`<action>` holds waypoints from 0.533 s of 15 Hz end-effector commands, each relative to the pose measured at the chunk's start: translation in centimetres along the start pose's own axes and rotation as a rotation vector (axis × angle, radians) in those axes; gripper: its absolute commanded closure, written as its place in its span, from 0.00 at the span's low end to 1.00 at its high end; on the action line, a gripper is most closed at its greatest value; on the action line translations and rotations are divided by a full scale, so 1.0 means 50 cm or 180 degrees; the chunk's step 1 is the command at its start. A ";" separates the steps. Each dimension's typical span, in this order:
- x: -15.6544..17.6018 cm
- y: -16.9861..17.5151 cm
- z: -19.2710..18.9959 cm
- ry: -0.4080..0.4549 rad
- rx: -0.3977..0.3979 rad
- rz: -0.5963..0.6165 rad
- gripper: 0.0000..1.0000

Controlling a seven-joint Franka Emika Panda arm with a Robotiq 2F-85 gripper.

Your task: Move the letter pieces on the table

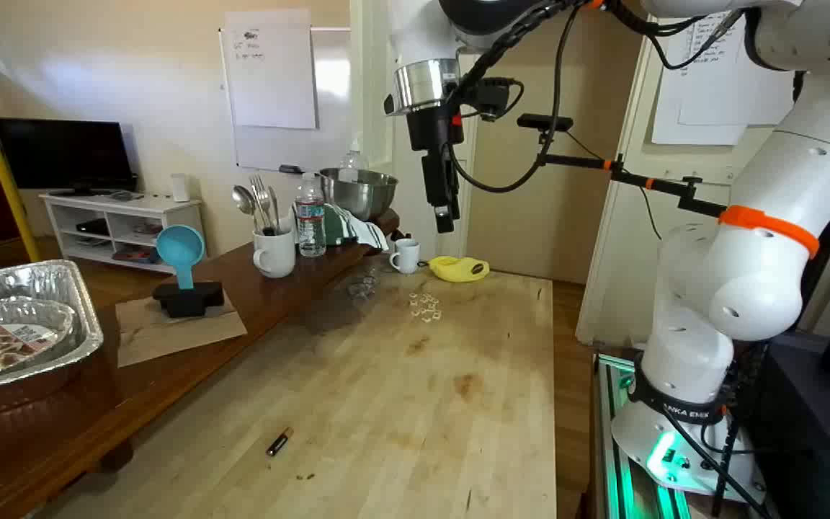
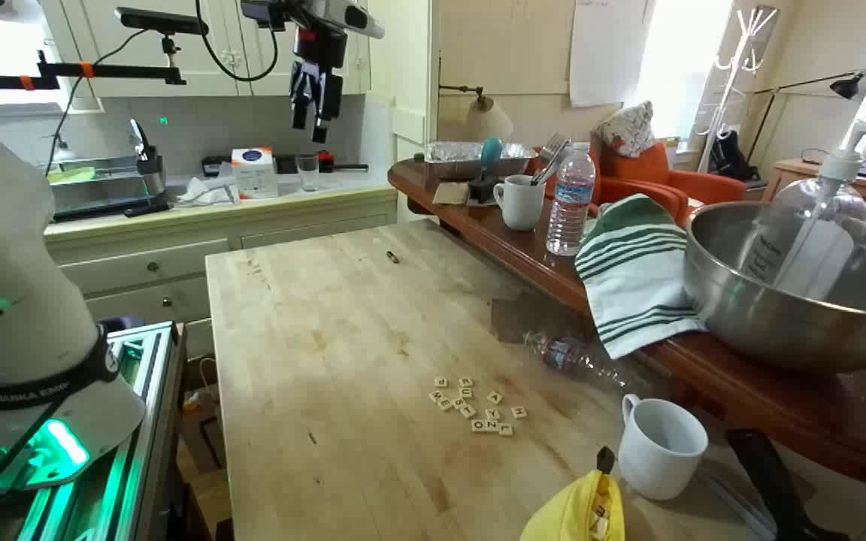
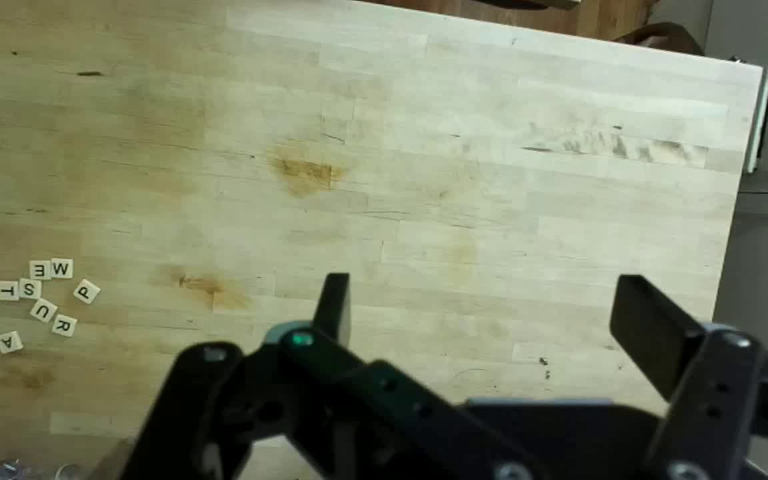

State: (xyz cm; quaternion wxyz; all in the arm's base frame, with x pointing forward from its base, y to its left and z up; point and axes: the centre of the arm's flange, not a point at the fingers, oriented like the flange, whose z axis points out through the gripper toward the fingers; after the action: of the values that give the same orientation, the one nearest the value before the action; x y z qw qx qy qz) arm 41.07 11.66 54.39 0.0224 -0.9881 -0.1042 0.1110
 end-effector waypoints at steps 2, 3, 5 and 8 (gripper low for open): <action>0.000 0.000 0.000 0.0000 0.0000 0.0000 0.00; 0.000 0.000 0.000 0.0000 0.0000 0.0000 0.00; 0.000 0.000 0.000 0.0000 0.0000 0.0000 0.00; 0.027 0.057 0.033 -0.0104 0.0002 0.0233 0.00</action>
State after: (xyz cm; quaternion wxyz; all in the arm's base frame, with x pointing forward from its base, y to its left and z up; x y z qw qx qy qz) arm 41.14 11.46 54.30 0.0212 -0.9882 -0.1020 0.1119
